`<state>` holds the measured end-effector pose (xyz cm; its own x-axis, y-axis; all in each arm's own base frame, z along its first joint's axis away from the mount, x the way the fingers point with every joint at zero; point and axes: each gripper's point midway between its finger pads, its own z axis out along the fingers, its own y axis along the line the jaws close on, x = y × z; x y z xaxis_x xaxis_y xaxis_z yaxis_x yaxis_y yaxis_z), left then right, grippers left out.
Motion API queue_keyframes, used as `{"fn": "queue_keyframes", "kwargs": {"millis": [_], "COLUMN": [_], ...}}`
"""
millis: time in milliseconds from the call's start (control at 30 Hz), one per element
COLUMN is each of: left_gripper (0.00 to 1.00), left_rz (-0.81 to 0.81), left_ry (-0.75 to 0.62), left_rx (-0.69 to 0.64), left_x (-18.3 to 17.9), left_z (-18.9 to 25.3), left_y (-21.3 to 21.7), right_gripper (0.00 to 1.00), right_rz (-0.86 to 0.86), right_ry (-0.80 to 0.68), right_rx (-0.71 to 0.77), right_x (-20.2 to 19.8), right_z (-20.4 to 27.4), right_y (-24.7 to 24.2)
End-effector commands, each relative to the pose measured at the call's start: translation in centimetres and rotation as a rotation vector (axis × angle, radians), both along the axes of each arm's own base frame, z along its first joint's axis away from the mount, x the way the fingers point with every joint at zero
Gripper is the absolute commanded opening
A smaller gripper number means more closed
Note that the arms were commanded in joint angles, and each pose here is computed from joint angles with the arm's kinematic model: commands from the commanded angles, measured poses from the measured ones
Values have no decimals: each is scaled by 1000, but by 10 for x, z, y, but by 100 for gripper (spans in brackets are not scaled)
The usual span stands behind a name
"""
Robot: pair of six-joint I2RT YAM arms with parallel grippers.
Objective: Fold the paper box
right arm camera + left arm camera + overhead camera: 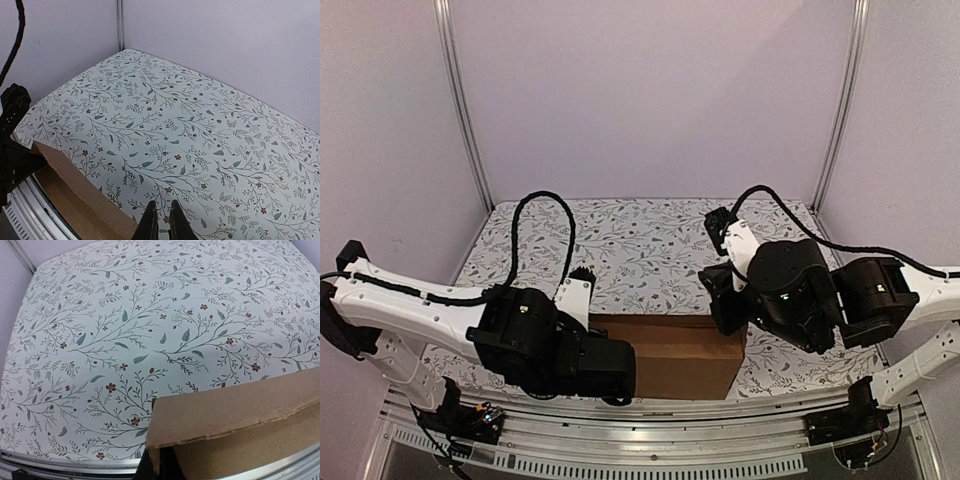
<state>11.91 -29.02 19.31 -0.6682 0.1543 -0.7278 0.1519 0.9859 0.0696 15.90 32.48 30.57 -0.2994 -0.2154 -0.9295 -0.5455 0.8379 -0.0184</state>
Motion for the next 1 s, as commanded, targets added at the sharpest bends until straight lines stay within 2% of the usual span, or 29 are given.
{"fn": "queue_keyframes", "kwargs": {"millis": [0, 67, 267, 600, 767, 967], "left_gripper": [0, 0, 0, 0, 14, 43], "left_rz": [-38, -36, -35, -27, -39, -98], "left_ry": [112, 112, 115, 121, 122, 108], "left_rx": [83, 81, 74, 68, 68, 53], "left_x": [-20, -20, -21, -24, -27, -37], "left_z": [-35, -35, -39, -42, -41, -28], "left_y": [-2, -3, -6, -9, -9, -5], "right_gripper": [3, 0, 0, 0, 0, 0], "right_rz": [94, 103, 104, 72, 36, 12], "right_ry": [65, 86, 166, 228, 242, 243], "right_rx": [28, 25, -12, -40, -64, -80], "right_x": [-4, -4, -8, -21, -21, -20], "right_z": [-6, -16, -62, -110, -130, -141], "right_y": [35, 45, 66, 63, 56, 49]}}
